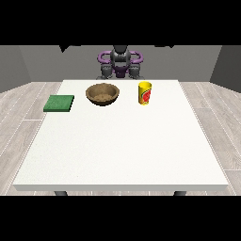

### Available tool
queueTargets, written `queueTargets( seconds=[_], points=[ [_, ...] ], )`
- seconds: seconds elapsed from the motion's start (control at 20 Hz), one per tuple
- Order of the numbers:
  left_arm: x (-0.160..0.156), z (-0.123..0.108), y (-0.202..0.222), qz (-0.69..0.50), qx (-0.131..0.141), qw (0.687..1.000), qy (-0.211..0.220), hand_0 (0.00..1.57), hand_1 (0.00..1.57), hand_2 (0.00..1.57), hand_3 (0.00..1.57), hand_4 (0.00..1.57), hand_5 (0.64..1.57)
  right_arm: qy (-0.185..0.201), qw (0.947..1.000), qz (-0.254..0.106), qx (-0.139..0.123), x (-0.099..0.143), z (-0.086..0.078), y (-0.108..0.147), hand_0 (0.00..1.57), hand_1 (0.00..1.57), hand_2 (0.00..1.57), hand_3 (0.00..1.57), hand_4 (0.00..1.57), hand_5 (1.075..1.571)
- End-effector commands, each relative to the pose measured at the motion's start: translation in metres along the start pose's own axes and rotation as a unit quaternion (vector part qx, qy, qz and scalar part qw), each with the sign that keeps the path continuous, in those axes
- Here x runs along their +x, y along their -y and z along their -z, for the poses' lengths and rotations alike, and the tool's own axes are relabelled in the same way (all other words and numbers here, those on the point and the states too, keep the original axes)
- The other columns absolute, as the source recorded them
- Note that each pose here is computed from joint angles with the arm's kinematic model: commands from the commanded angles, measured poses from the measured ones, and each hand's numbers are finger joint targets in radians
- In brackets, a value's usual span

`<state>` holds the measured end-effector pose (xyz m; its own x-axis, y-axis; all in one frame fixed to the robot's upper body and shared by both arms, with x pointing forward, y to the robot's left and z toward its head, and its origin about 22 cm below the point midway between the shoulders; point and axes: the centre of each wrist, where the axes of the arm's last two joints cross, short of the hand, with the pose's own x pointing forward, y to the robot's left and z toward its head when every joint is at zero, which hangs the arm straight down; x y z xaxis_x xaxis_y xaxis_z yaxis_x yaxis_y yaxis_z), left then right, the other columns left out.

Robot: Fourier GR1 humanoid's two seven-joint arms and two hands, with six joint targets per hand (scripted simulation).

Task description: Pick the cup and pour the ball into the bowl, then pick the bowl and place it on the pad

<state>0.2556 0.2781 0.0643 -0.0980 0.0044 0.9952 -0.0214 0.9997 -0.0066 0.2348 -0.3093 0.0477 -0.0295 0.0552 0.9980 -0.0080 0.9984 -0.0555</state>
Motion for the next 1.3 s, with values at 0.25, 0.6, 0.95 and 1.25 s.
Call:
queueTargets(
  seconds=[0.25, 0.6, 0.95, 1.25],
  points=[
    [0.002, 0.013, -0.046, -0.012, 0.018, 0.997, 0.076, 0.00, 0.00, 0.00, 0.00, 0.00, 1.542, 0.072, 0.9972, 0.022, -0.001, 0.006, 0.006, 0.017, 0.00, 0.00, 0.00, 0.00, 0.00, 1.570],
    [-0.042, 0.017, -0.016, -0.003, 0.016, 0.993, 0.115, 0.00, 0.00, 0.00, 0.00, 0.00, 1.527, 0.112, 0.9932, 0.030, 0.017, 0.000, 0.021, 0.015, 0.00, 0.00, 0.00, 0.00, 0.00, 1.570],
    [-0.089, 0.023, -0.014, 0.006, 0.046, 0.991, 0.129, 0.00, 0.00, 0.00, 0.00, 0.00, 1.519, 0.134, 0.9901, 0.029, 0.028, -0.007, 0.020, 0.015, 0.00, 0.00, 0.00, 0.00, 0.00, 1.571],
    [-0.121, 0.036, 0.012, 0.014, 0.070, 0.989, 0.133, 0.00, 0.00, 0.00, 0.00, 0.00, 1.530, 0.140, 0.9885, 0.015, 0.054, 0.002, 0.025, 0.022, 0.00, 0.00, 0.00, 0.00, 0.00, 1.570]
  ],
)
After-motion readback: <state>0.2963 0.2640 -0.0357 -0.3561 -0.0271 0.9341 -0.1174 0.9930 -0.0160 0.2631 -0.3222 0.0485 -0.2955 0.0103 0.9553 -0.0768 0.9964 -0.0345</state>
